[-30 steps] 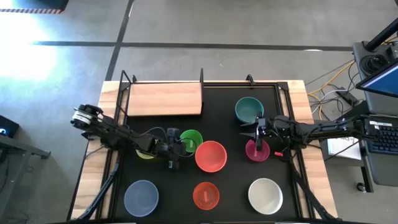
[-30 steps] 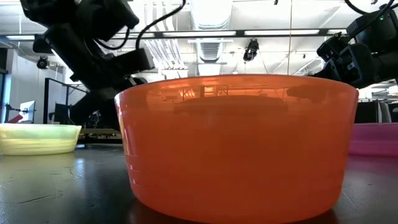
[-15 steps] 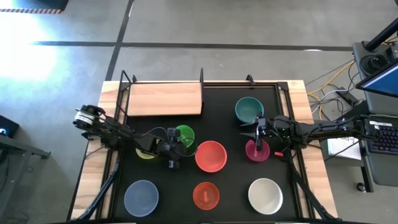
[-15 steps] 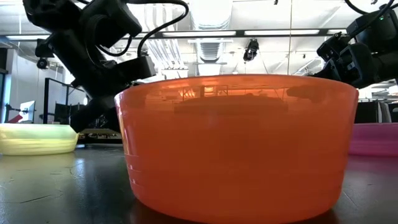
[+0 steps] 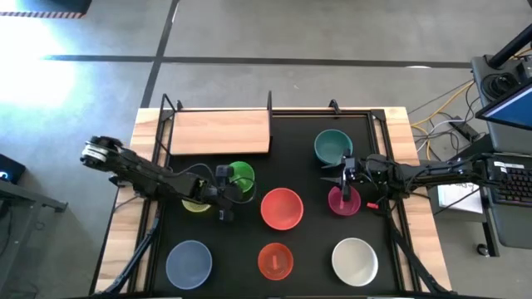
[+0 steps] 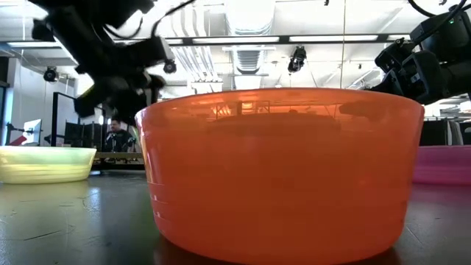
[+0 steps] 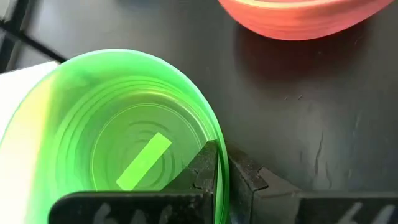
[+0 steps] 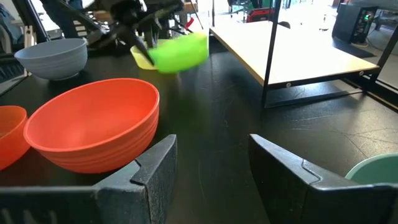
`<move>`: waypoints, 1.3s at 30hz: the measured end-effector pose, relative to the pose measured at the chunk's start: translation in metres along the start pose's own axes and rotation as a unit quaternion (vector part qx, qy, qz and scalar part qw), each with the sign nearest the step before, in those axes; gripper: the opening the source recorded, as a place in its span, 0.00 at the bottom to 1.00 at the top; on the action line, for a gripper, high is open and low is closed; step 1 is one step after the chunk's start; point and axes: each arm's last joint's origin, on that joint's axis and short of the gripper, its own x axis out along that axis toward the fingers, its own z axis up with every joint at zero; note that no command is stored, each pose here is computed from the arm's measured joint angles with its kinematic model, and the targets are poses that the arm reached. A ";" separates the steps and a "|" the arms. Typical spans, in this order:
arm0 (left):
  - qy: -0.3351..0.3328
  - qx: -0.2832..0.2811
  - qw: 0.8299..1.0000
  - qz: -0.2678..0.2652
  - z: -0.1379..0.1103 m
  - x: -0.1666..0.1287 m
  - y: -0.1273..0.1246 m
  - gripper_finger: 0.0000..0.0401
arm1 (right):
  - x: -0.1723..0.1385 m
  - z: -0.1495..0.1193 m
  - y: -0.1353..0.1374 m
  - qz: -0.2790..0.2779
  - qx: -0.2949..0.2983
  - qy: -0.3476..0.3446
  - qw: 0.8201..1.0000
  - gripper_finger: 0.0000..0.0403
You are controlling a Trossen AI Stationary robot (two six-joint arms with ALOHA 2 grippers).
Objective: Place and stack bowls onto a shelf
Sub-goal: Put the small green bowl on the shelf
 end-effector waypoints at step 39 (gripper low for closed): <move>0.219 -0.332 0.882 0.253 -0.080 -0.020 0.175 0.18 | 0.000 0.000 0.000 0.000 0.000 0.000 1.000 0.46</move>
